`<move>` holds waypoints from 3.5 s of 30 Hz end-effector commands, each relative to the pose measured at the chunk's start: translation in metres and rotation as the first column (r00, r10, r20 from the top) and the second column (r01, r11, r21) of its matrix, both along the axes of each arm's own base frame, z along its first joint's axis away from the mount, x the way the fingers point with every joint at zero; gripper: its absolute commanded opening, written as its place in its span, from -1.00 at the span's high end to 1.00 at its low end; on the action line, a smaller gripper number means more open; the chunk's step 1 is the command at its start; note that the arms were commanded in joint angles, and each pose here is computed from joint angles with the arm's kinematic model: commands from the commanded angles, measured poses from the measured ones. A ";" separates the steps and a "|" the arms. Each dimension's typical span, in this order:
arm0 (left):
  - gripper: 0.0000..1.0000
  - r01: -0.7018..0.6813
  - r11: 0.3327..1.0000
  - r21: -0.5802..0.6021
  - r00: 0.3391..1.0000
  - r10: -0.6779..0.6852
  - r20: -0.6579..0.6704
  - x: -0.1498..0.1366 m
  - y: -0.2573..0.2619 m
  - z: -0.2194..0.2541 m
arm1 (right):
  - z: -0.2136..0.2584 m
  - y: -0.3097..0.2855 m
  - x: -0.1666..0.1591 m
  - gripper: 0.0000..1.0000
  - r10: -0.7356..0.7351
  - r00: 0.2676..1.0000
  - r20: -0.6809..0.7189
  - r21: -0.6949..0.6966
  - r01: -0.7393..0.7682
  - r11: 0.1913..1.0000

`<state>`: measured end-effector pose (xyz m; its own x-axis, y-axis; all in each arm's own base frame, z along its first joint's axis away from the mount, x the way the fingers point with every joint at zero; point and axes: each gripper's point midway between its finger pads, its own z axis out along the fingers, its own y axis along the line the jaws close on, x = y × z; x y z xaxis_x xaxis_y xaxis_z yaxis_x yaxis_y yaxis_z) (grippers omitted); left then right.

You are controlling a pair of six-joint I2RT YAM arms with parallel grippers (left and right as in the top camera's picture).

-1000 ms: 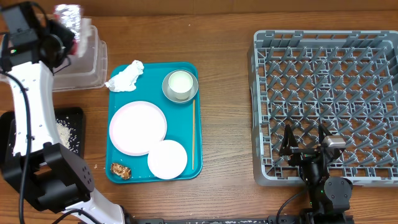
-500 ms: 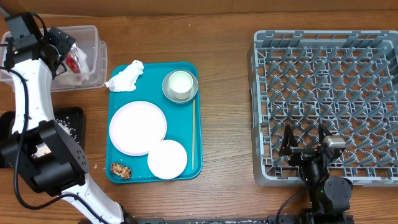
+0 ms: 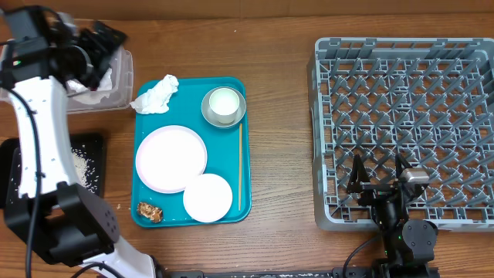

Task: Sort waste into correct bins and load items into the dishwasher
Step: 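Carry the tissue and wrapper into the clear plastic bin and release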

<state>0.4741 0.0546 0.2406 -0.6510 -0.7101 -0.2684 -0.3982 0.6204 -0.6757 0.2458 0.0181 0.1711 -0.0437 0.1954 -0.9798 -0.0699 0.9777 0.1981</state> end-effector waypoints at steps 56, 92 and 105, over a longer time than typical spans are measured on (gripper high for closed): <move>0.92 0.382 0.747 0.544 0.912 -0.210 -0.353 0.039 -0.063 -0.164 | -0.001 -0.004 0.000 -1.00 -0.018 1.000 0.008 -0.006 0.018 1.000; -1.00 -0.322 0.639 0.699 0.923 0.376 0.081 0.037 0.158 0.001 | -0.001 -0.004 0.000 -1.00 -0.018 1.000 0.008 -0.006 0.018 1.000; -1.00 -0.237 0.807 0.541 0.893 0.400 -0.205 -0.133 0.078 0.063 | -0.001 -0.004 0.000 -1.00 -0.018 1.000 0.008 -0.006 0.018 1.000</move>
